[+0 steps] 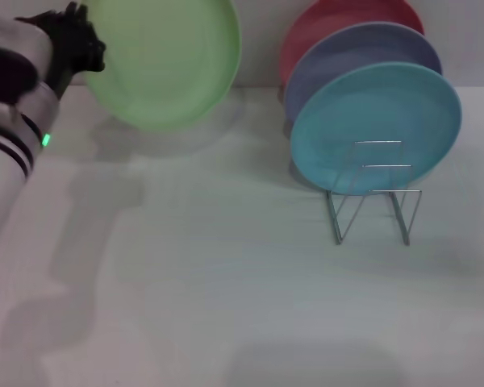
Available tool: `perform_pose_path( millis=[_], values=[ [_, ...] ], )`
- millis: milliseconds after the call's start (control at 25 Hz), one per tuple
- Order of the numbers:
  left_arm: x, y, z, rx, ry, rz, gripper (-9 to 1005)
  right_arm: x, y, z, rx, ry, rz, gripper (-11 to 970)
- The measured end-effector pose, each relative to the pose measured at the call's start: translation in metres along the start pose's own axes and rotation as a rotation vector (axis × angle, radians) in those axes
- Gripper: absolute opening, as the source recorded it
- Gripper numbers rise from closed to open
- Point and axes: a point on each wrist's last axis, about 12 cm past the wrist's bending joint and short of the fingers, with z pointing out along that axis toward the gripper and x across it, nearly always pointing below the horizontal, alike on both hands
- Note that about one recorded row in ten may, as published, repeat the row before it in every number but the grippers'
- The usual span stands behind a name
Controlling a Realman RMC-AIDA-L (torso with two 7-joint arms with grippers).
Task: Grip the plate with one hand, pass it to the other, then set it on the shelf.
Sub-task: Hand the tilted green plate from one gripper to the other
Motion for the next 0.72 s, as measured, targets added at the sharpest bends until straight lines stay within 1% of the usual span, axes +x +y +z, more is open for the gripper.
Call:
perform_pose_path(
  millis=[40,80,120,200,240,280,360,400,440,480,520,560,600,640,720],
  values=[
    [0.001,-0.004,-0.003,-0.016,-0.027,0.022,47,0.000,0.000,-0.001,0.001,0.002,0.001,503],
    [0.001,-0.004,-0.003,-0.016,-0.027,0.022,47,0.000,0.000,-0.001,0.001,0.002,0.001,502],
    [0.006,-0.012,-0.011,-0.056,-0.096,0.052,48,0.000,0.000,-0.001,0.002,0.003,0.001,502],
    [0.011,-0.015,-0.017,-0.075,-0.138,0.043,48,0.001,0.001,-0.002,0.002,0.004,0.002,503],
    [0.018,-0.013,-0.023,-0.090,-0.190,0.014,49,0.001,0.001,-0.002,0.003,0.005,0.002,504],
    [0.018,-0.013,-0.023,-0.090,-0.190,0.014,49,0.001,0.001,-0.002,0.003,0.005,0.002,504],
    [0.034,-0.004,-0.032,-0.092,-0.257,-0.097,50,0.001,0.001,-0.003,0.003,0.006,0.002,503],
    [0.034,-0.004,-0.032,-0.092,-0.257,-0.097,50,0.001,0.001,-0.003,0.003,0.006,0.002,502],
    [0.046,0.003,-0.039,-0.082,-0.295,-0.172,51,0.001,0.001,-0.003,0.002,0.007,0.002,502],
    [0.046,0.003,-0.039,-0.082,-0.295,-0.172,51,0.001,0.001,-0.003,0.002,0.007,0.002,502],
    [0.057,0.008,-0.046,-0.068,-0.322,-0.235,51,0.001,0.001,-0.004,0.001,0.008,0.002,502],
    [0.057,0.008,-0.046,-0.068,-0.322,-0.235,52,0.001,0.002,-0.004,-0.003,0.008,0.003,502],
    [0.063,0.009,-0.052,-0.058,-0.332,-0.261,52,0.001,0.003,-0.004,-0.007,0.007,0.004,502],
    [0.068,0.008,-0.059,-0.042,-0.336,-0.274,52,0.002,0.004,-0.006,-0.024,0.009,0.004,503],
    [0.070,0.007,-0.062,-0.035,-0.337,-0.276,53,0.002,0.005,-0.007,-0.038,0.011,0.006,503]
  ],
)
